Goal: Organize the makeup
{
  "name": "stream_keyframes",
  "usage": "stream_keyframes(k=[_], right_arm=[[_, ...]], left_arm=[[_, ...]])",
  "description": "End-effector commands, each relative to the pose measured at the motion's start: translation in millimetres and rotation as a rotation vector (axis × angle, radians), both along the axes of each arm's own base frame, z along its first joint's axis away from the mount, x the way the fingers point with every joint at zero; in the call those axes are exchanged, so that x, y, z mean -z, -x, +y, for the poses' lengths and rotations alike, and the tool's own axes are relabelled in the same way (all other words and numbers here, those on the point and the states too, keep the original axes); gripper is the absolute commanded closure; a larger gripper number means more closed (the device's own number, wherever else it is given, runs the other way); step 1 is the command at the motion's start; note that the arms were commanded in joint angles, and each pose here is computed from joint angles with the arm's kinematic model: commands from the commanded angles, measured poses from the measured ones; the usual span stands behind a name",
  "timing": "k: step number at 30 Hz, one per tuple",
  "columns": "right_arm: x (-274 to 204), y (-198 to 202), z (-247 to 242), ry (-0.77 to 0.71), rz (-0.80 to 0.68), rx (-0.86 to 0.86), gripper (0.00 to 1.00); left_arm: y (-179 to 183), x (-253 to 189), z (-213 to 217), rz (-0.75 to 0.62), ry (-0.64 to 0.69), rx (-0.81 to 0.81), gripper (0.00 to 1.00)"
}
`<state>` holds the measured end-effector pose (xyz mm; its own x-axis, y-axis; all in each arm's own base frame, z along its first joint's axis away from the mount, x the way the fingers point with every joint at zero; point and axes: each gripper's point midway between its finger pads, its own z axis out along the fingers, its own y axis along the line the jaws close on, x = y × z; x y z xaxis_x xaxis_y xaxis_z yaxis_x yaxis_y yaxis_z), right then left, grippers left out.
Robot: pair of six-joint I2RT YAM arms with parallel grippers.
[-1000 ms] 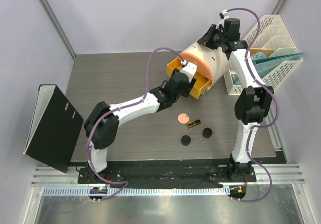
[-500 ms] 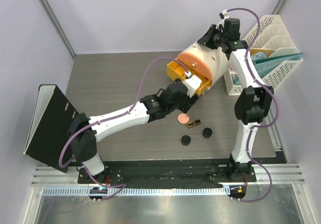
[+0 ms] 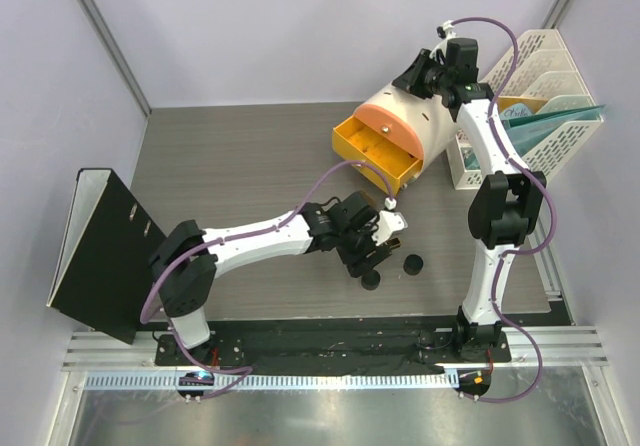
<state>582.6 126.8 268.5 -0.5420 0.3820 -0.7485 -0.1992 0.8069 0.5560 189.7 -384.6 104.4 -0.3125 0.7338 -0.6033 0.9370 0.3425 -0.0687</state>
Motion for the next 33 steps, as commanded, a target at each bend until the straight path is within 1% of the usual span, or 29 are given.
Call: stream_keyframes(k=[1, 4, 5, 7, 9, 13, 19, 22, 25, 28, 29, 31, 32, 33], right_arm=[[78, 34, -15, 0.060, 0.284, 0.025, 0.82], [78, 34, -15, 0.057, 0.287, 0.025, 0.82], [79, 35, -14, 0.055, 0.290, 0.023, 0.82], [80, 35, -14, 0.055, 0.292, 0.022, 0.82], [81, 35, -14, 0.052, 0.293, 0.025, 0.82], [80, 35, -13, 0.053, 0.291, 0.021, 0.82], [82, 34, -14, 0.054, 0.295, 0.022, 0.82], [83, 34, -14, 0.050, 0.298, 0.021, 0.82], [82, 34, -13, 0.048, 0.295, 0.018, 0.81], [82, 34, -13, 0.050, 0.294, 0.019, 0.82], [83, 34, -14, 0.051, 0.296, 0.020, 0.82], [82, 34, -13, 0.050, 0.294, 0.019, 0.81], [82, 33, -13, 0.050, 0.294, 0.019, 0.82], [82, 33, -14, 0.051, 0.293, 0.020, 0.81]], left_arm=[[24, 8, -12, 0.093, 0.009, 0.098, 0.34], [25, 19, -18, 0.098, -0.029, 0.117, 0.34], [30, 23, -18, 0.107, -0.052, 0.133, 0.34], [28, 24, -25, 0.081, -0.067, 0.156, 0.33], [30, 35, -27, 0.088, -0.102, 0.165, 0.33], [29, 42, -39, 0.099, -0.104, 0.171, 0.33], [33, 57, -40, 0.124, -0.133, 0.180, 0.34], [36, 63, -36, 0.133, -0.160, 0.191, 0.36], [40, 65, -34, 0.127, -0.168, 0.216, 0.41], [44, 66, -33, 0.140, -0.174, 0.238, 0.53], [46, 67, -32, 0.144, -0.181, 0.255, 0.70], [49, 66, -29, 0.160, -0.200, 0.267, 0.95], [49, 64, -28, 0.159, -0.204, 0.269, 1.00], [47, 63, -27, 0.149, -0.211, 0.261, 1.00]])
